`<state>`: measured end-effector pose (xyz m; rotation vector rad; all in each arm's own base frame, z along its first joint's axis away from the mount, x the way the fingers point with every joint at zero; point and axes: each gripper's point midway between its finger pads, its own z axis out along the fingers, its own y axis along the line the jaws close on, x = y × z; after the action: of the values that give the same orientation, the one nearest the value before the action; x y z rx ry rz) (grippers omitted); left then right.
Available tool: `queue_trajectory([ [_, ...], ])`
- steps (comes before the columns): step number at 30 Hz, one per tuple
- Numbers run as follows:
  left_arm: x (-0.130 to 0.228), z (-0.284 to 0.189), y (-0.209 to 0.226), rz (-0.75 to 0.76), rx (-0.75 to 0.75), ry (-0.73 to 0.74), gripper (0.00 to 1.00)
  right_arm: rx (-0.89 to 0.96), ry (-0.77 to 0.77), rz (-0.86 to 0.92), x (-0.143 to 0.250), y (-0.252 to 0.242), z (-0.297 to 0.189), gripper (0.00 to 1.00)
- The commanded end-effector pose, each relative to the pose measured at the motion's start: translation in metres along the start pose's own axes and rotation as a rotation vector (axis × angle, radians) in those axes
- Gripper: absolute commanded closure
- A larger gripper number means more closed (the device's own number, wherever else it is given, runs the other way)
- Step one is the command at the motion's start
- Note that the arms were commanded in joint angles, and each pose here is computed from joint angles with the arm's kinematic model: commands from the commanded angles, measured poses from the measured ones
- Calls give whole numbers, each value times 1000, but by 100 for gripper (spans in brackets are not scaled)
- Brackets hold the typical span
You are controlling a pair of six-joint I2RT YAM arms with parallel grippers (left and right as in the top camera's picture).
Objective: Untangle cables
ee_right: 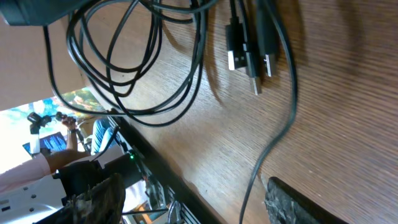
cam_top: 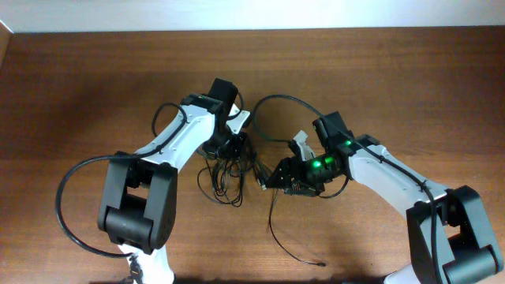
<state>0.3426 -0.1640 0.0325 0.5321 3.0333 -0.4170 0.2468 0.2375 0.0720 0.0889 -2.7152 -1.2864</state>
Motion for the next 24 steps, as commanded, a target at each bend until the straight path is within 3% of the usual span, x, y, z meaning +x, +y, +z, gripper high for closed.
queue_trajectory([
  [1, 2, 1, -12, 11, 61, -8, 100, -16, 9, 32, 1, 6, 7, 28],
  [2, 2, 1, -12, 12, 62, -9, 95, -23, 0, 29, -2, 9, 9, 28],
  [5, 3, 4, -11, 11, 61, -11, 93, -37, -27, 27, -9, 22, 18, 29],
  [7, 4, 5, -11, 11, 63, -10, 94, 9, -62, 47, -12, 26, 30, 47],
  [9, 4, 5, -16, 11, 91, -11, 97, 110, -105, 40, -13, 18, 42, 51],
  [14, -2, 2, -32, 20, 188, -34, 84, 94, -147, -17, -16, 38, 56, 52],
  [18, -2, 2, -33, 20, 189, -34, 81, 29, -220, 48, -32, 56, 56, 55],
  [21, -2, 2, -32, 20, 188, -35, 82, 88, -296, 133, -38, 50, 61, 59],
  [24, -3, 2, -32, 21, 188, -37, 80, 80, -324, 72, -36, 64, 70, 59],
])
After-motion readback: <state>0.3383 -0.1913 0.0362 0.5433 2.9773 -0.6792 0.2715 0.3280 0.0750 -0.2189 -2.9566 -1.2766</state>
